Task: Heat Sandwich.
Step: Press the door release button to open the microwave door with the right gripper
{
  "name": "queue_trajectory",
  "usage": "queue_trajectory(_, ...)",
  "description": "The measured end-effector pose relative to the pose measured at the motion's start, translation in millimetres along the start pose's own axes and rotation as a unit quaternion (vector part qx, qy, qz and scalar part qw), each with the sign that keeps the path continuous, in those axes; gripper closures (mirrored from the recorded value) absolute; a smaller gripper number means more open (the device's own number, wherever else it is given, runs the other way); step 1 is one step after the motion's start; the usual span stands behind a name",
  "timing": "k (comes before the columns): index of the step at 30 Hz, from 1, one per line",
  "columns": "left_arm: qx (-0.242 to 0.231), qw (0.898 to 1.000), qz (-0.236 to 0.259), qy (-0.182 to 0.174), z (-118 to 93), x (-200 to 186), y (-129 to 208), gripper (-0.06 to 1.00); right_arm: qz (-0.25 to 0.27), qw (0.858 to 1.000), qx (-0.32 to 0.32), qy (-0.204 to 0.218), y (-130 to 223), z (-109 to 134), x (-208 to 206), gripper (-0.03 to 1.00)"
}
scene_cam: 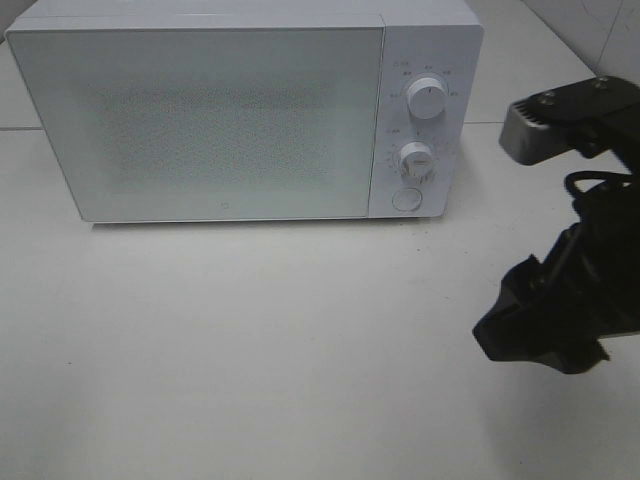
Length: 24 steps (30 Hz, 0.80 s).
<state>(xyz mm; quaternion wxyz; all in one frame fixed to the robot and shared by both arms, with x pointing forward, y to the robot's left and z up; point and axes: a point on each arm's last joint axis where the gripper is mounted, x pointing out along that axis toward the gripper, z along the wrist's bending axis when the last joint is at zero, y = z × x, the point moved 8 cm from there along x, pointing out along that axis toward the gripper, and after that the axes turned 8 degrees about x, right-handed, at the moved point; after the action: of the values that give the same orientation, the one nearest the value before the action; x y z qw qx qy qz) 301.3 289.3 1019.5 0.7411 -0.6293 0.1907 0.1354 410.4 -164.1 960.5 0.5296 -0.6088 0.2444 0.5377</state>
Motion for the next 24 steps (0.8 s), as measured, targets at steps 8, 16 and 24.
queue_trajectory(8,0.0,1.0,0.0,0.0,0.0,0.0,0.0,-0.03,-0.044,0.999,-0.012,0.005,15.4,-7.9,-41.4,0.21)
queue_trajectory(16,0.0,1.0,0.0,0.0,0.0,0.0,0.0,-0.03,-0.101,0.995,-0.002,0.018,44.1,-23.0,-85.7,0.21)
queue_trajectory(24,0.0,1.0,0.0,0.0,0.0,0.0,0.0,-0.03,-0.133,0.988,0.062,0.047,63.7,-43.7,-105.8,0.21)
